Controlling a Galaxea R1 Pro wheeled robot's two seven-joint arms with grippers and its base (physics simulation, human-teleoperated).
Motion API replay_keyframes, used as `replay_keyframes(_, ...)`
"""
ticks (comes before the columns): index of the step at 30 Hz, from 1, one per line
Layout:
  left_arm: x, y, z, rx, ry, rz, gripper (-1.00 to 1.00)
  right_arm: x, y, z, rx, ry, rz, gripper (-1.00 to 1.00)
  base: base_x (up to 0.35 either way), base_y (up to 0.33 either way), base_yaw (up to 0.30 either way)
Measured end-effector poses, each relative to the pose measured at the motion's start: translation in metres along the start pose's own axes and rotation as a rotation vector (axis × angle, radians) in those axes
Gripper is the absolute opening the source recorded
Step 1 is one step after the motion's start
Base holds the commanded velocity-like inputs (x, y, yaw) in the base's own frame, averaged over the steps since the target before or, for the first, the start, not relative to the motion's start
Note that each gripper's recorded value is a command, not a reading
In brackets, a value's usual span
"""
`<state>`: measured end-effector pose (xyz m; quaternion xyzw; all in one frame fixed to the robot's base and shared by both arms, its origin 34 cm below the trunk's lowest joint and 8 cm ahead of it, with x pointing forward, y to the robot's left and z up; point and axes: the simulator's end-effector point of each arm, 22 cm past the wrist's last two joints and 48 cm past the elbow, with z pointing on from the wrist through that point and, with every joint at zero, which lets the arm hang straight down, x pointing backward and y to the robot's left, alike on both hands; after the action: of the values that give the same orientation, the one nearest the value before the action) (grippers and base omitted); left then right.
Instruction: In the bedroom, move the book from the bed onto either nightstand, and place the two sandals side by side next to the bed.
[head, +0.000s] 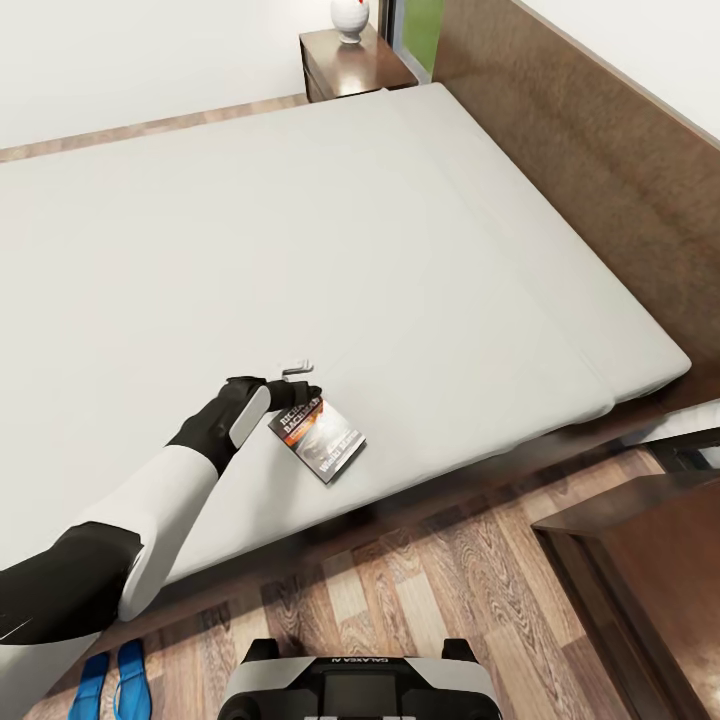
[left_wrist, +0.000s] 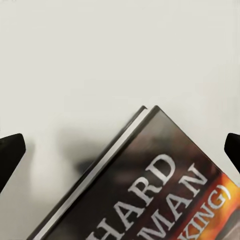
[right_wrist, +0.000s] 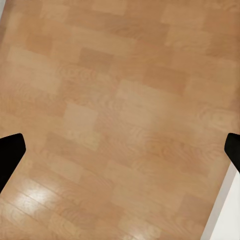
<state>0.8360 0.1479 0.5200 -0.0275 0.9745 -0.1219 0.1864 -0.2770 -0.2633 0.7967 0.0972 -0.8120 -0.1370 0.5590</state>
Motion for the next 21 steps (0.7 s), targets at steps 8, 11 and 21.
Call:
replay_keyframes(8,-0.0004,0.0027,0.0053,-0.008,-0.005,0.014,1.0,-0.0069,-0.0027,0.0028,0.0,0.0,0.0,1.0,0.0,0.0,0.0)
replay_keyframes(11,-0.0005,0.0025,0.0053,-0.007,-0.006,0.014,1.0,-0.0069,-0.0027,0.0028,0.0,0.0,0.0,1.0,0.0,0.0,0.0)
replay_keyframes(21,-0.0005,0.0023,0.0053,-0.006,-0.006,0.015,1.0,-0.007,-0.0027,0.0028,0.0,0.0,-0.001,1.0,0.0,0.0,0.0)
